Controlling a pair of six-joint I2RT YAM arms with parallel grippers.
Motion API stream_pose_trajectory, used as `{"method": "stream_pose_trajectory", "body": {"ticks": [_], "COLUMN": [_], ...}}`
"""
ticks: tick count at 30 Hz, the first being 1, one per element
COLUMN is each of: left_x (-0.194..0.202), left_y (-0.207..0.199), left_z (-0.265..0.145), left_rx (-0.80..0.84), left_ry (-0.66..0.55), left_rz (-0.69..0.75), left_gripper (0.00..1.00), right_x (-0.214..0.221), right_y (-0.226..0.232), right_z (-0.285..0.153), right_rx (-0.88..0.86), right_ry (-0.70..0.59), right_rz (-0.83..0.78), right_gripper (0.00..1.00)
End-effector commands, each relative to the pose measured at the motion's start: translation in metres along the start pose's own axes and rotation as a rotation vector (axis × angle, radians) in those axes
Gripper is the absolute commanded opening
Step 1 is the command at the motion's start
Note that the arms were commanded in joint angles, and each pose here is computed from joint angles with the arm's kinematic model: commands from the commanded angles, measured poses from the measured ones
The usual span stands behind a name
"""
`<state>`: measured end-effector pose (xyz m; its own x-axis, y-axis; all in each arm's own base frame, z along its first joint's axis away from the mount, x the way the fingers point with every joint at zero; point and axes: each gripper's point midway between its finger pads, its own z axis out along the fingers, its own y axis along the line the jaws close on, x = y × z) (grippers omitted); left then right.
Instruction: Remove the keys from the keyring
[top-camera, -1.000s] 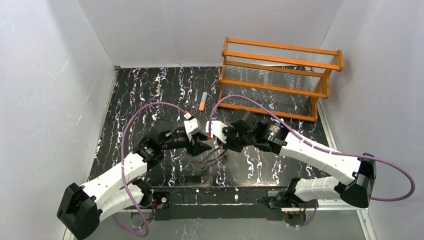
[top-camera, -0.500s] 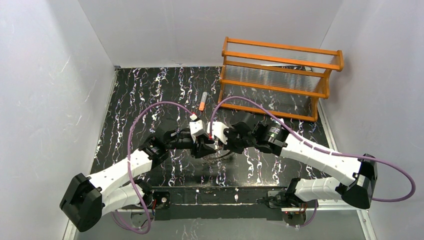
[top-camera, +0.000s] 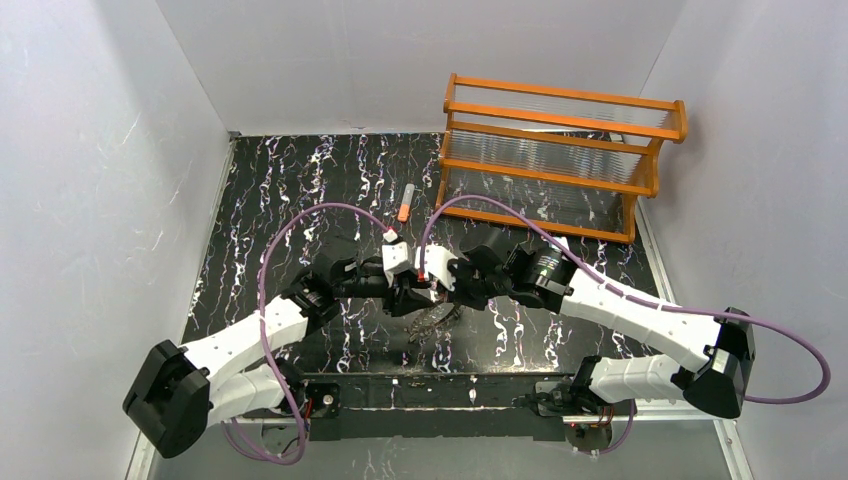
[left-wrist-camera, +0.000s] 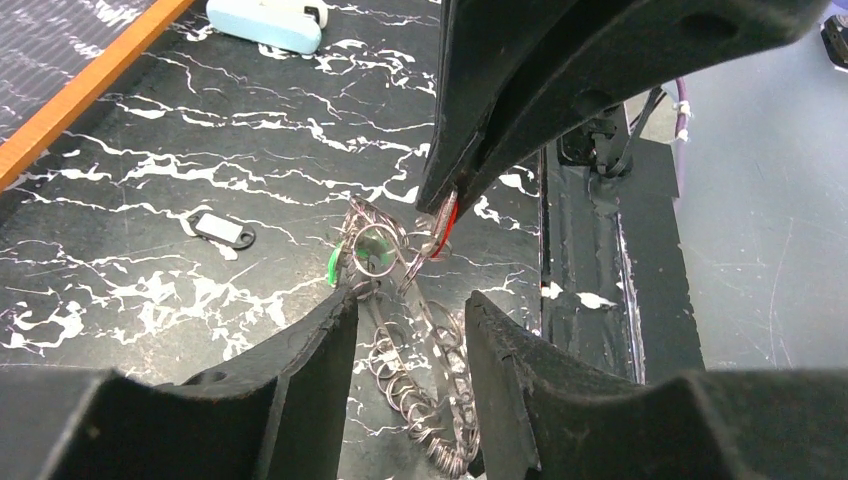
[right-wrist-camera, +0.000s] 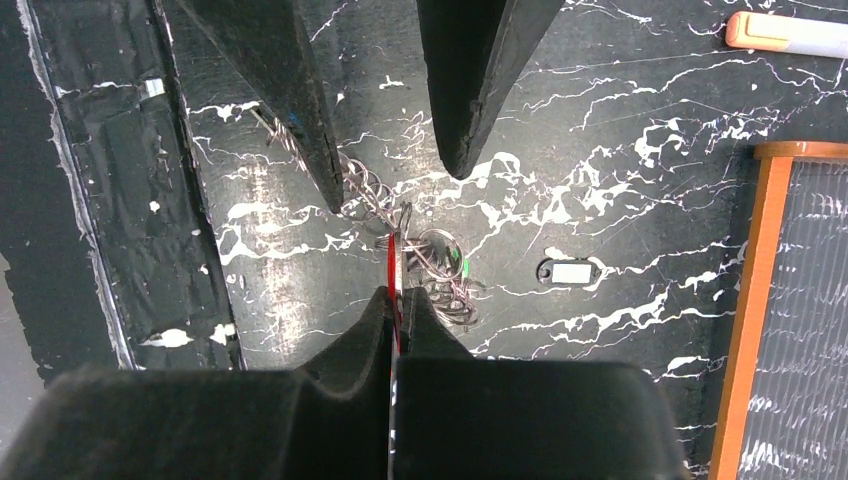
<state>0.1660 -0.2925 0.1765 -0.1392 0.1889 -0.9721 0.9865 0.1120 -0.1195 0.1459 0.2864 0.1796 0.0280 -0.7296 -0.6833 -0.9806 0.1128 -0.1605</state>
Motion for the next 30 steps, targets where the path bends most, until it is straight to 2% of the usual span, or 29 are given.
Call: {"method": "stream_pose_trajectory", "body": {"ticks": [1, 11, 19, 30], "left_x": [-0.01, -0.004, -0.001, 0.004], "left_y": [-0.006, -0.003, -0.008, 0.003], "left_z": [0.004, 0.008, 0.014, 0.016], "left_rx": [0.063, 0.082, 0.133, 0.071], "left_ry": [-0.021, 0.014, 0.015, 0.021], "left_rz": [0.052, 0.05, 0.005, -0.023], "left_gripper": [0.42, 0.41, 0.36, 0.36], "right_x": [-0.017, -0.013, -0.009, -0.006], "right_y": [0.0, -0.003, -0.004, -0.002], "right_z": [-0.007, -0.007, -0.003, -0.003], "right_rx": [0.005, 0.026, 0.031, 0.039], "right_ry": [-0.082, -0.095, -0.087, -0.102], "right_rz": [-0.022, -0.073, -0.083, -0.056], "right_gripper": [0.01, 0.01, 0.01, 0.01]}}
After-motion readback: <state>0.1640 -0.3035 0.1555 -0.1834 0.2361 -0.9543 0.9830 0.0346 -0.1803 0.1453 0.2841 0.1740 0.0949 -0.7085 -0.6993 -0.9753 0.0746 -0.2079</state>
